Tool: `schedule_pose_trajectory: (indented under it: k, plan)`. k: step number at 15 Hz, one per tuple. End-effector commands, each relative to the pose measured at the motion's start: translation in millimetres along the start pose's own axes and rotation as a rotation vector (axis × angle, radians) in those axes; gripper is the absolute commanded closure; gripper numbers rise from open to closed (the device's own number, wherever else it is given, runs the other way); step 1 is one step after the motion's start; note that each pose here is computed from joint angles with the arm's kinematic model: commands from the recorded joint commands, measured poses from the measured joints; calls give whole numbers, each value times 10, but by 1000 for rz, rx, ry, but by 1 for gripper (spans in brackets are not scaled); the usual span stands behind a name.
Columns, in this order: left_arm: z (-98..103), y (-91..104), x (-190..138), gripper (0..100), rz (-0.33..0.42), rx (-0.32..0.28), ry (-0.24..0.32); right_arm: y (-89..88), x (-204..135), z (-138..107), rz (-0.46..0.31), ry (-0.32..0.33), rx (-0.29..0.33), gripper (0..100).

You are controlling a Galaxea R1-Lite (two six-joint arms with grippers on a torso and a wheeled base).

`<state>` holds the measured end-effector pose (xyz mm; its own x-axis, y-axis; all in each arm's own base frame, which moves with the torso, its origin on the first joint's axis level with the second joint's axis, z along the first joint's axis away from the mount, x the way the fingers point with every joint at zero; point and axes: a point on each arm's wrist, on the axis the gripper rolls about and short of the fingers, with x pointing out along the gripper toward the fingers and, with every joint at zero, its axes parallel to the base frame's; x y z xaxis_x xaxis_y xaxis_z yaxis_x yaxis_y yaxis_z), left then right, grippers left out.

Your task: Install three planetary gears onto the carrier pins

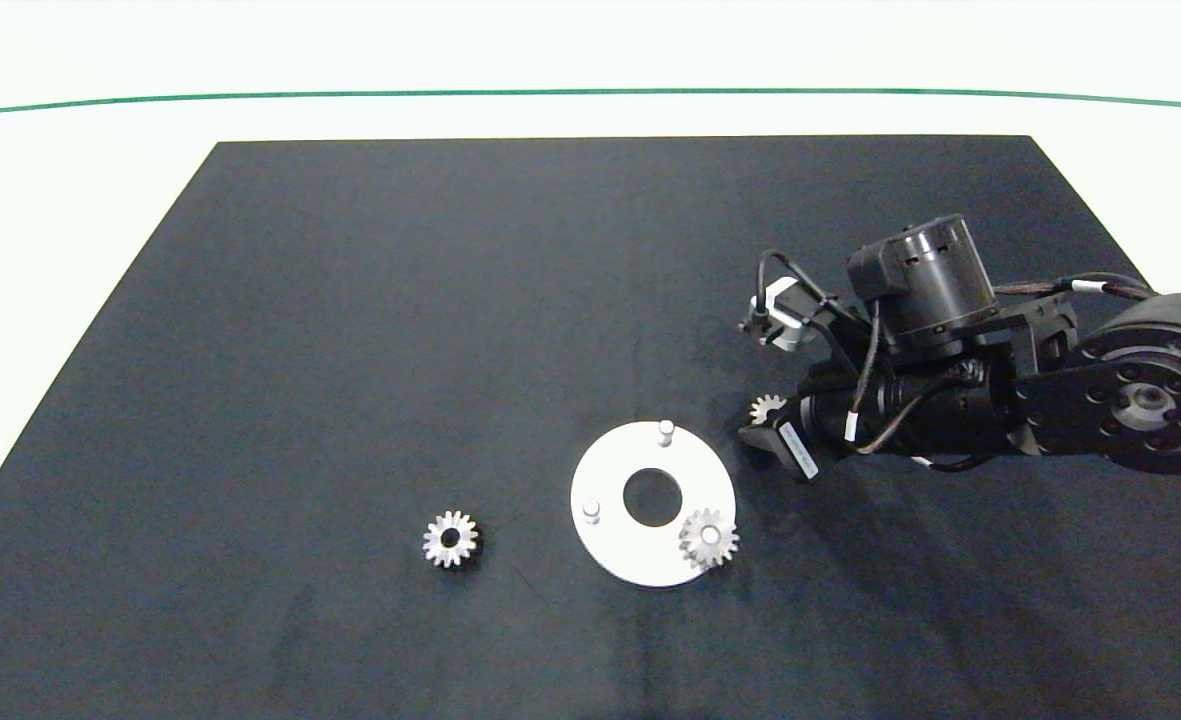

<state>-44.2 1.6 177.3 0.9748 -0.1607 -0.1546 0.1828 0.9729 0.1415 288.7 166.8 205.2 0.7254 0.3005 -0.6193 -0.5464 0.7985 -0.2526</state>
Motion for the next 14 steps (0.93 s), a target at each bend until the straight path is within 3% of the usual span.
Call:
schedule_pose_trajectory:
  k: [1, 3, 6, 14]
  plan:
    - [-3, -1, 0, 0, -1, 1, 2, 61, -236, 93, 14, -44, -20, 78]
    - [-3, -1, 0, 0, -1, 1, 2, 140, -329, 155, 41, -36, -42, 78]
    - [2, 0, -3, 0, 0, 1, -1, 266, -386, 326, 52, -86, -66, 78]
    - [19, 1, -16, 0, 1, 2, -10, 582, -101, 385, 73, -44, -120, 78]
